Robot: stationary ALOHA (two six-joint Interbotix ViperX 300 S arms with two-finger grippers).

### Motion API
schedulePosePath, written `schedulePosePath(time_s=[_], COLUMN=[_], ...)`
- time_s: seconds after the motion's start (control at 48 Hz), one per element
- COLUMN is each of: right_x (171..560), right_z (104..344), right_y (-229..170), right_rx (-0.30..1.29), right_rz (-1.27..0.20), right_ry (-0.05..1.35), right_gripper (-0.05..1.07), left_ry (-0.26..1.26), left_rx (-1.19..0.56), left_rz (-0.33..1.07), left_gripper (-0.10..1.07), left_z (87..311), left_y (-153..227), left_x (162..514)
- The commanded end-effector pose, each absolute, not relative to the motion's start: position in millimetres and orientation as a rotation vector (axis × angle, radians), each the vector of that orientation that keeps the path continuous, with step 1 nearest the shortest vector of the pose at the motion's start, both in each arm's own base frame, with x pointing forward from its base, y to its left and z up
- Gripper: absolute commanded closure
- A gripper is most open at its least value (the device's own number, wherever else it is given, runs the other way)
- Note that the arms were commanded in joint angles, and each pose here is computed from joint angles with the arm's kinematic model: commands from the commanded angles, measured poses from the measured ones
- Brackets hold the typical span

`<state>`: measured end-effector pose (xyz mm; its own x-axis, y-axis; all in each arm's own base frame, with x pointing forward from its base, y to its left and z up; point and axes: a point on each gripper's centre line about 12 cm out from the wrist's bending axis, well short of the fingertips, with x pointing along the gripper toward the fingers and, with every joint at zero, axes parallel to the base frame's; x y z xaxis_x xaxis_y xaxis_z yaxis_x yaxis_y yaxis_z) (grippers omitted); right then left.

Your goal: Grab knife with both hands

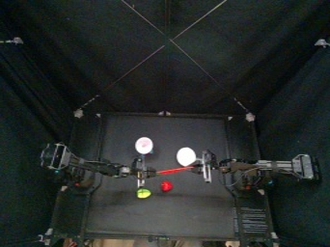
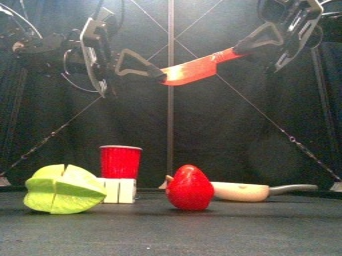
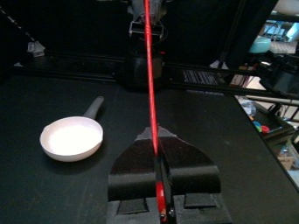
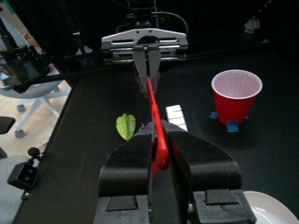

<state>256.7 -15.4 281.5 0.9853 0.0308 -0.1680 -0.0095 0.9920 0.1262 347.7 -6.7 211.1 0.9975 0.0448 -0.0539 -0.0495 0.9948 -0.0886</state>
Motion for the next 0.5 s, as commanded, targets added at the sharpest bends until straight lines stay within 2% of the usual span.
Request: schedulePosePath(time_s=[0.0, 0.312, 0.479], right_x=[258, 253, 254], right_z=[279, 258, 259], right_y=[-14, -10, -10], right_rx=[0.13, 0.138, 0.138], right_rz=[0.028, 0.037, 0.037], right_ry=[0.178, 0.234, 0.231], right_gripper=[0.53, 0.53, 0.53], left_ry=[0.009, 0.02, 0.025], left_rx=[-0.092, -0.09, -0.088], left_rz=[0.053, 0.062, 0.063], left_gripper=[0.83, 0.83, 0.83], left_z=[224, 220, 218], left_y=[-4, 0, 0], left_x=[346, 339, 340])
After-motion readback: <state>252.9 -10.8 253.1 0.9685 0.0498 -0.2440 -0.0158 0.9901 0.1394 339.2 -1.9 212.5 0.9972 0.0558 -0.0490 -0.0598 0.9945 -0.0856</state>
